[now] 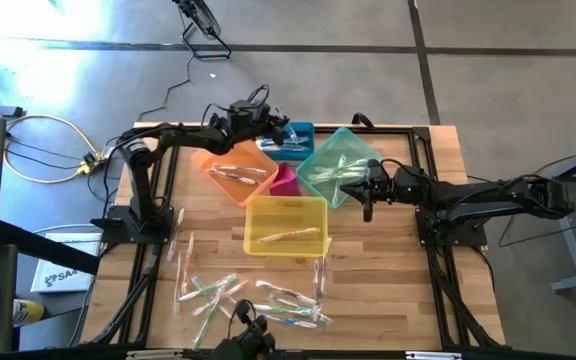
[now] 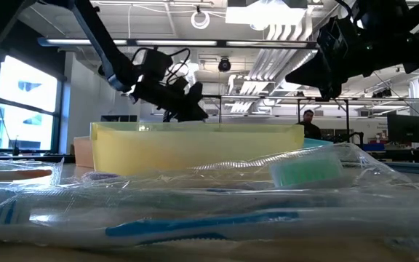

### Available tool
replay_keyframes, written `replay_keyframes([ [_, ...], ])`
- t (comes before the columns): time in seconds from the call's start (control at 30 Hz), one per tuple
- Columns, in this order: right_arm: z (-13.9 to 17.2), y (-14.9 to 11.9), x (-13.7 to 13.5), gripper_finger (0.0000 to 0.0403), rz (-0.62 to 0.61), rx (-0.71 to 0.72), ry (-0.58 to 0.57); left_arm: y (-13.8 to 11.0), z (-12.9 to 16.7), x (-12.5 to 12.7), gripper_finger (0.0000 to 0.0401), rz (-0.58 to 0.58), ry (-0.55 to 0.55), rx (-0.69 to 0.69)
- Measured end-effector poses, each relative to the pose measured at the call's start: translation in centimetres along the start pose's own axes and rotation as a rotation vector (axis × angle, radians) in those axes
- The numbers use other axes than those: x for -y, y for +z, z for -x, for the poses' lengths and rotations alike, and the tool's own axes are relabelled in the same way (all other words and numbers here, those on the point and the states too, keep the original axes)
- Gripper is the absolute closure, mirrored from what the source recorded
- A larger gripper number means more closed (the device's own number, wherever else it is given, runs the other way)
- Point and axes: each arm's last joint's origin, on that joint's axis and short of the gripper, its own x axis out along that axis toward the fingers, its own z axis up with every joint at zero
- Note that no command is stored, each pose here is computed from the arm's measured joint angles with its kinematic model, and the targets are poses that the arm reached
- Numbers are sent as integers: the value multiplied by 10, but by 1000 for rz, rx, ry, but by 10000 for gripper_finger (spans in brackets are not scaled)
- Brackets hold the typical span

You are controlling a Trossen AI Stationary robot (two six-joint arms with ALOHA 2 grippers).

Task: Pick & Place Toothbrushes
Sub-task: Put the blue toothbrush into the blue bin, then put the purple toothbrush into the orange bin

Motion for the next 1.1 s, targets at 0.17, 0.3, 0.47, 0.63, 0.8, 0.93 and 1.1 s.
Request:
replay_keyframes([
  [0.17,0,0,0,401,-2,4,-17,-3,-2,-2,344,32,29,3],
  [0.3,0,0,0,401,-7,4,-17,-2,-2,-2,300,14,42,11],
  [0.47,0,0,0,401,-7,4,-17,-2,-2,-2,231,-119,44,9],
  [0.63,0,0,0,401,-7,3,-17,-2,-2,-2,181,-357,52,4],
  [0.8,0,0,0,401,-7,3,-17,-2,-1,-3,170,-338,73,6],
  [0.93,0,0,0,401,-7,4,-17,0,0,-2,169,-223,68,19],
  [1.1,0,0,0,401,-8,4,-17,-1,0,-1,169,-140,40,1],
])
